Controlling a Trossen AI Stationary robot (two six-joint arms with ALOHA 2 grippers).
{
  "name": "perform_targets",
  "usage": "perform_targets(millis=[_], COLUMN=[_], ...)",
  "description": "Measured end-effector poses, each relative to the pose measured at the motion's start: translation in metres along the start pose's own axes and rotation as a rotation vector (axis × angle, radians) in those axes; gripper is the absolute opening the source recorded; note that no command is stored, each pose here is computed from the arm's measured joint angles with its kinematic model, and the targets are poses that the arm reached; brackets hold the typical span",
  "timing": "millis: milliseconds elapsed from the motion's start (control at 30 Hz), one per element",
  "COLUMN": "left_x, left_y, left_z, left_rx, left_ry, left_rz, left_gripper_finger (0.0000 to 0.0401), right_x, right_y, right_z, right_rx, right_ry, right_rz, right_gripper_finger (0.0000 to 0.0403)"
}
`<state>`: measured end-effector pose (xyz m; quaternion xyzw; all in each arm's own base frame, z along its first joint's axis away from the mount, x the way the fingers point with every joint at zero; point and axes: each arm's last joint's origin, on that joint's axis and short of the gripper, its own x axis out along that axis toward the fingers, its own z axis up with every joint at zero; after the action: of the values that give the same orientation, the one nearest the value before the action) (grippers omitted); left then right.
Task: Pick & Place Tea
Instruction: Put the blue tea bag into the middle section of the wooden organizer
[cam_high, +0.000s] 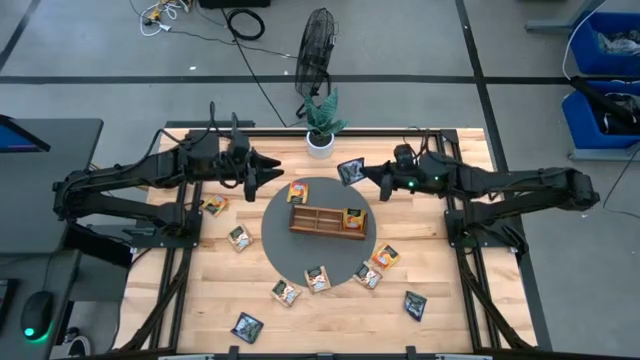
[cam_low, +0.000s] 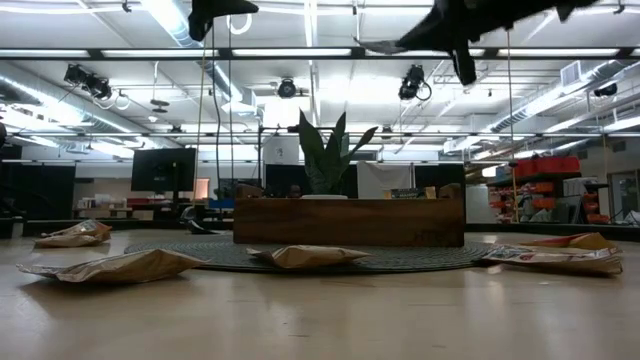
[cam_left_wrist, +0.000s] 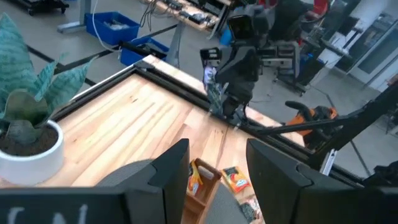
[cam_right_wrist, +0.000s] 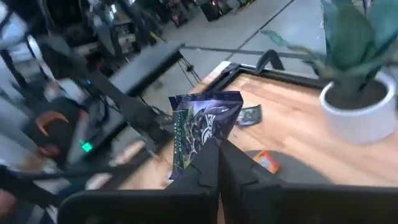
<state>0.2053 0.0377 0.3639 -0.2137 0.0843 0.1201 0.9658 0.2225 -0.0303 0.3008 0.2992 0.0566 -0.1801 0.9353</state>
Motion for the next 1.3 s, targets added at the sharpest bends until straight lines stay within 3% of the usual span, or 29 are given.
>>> perform_targets(millis=[267, 500, 833, 1067, 1300], left_x=[0.001, 0.001, 0.000, 0.000, 0.001], left_y=[0.000, -0.001, -0.001, -0.002, -0.009], left_z=[0.001, 0.003, 0.003, 0.005, 0.023], left_rx=[-0.024, -0.025, -0.040, -0.039, -0.034], left_ry=[-0.010, -0.036, -0.035, -0.052, -0.257], left_rz=[-0.004, -0.014, -0.014, -0.022, -0.064], left_gripper_finger=[0.0165, 0.0165, 0.0165, 0.0165, 0.0165], right_x=[0.006, 0.025, 0.034, 0.030, 0.046], right_y=[0.039, 0.057, 0.074, 0.093, 0.098], right_z=[0.040, 0.052, 0.053, 0.076, 0.077], right_rx=[-0.244, -0.281, -0.247, -0.136, -0.049], right_ry=[0.098, 0.179, 0.025, -0.316, -0.457], right_rz=[0.005, 0.023, 0.115, 0.155, 0.194], right_gripper_finger=[0.0000, 0.0000, 0.0000, 0.0000, 0.0000])
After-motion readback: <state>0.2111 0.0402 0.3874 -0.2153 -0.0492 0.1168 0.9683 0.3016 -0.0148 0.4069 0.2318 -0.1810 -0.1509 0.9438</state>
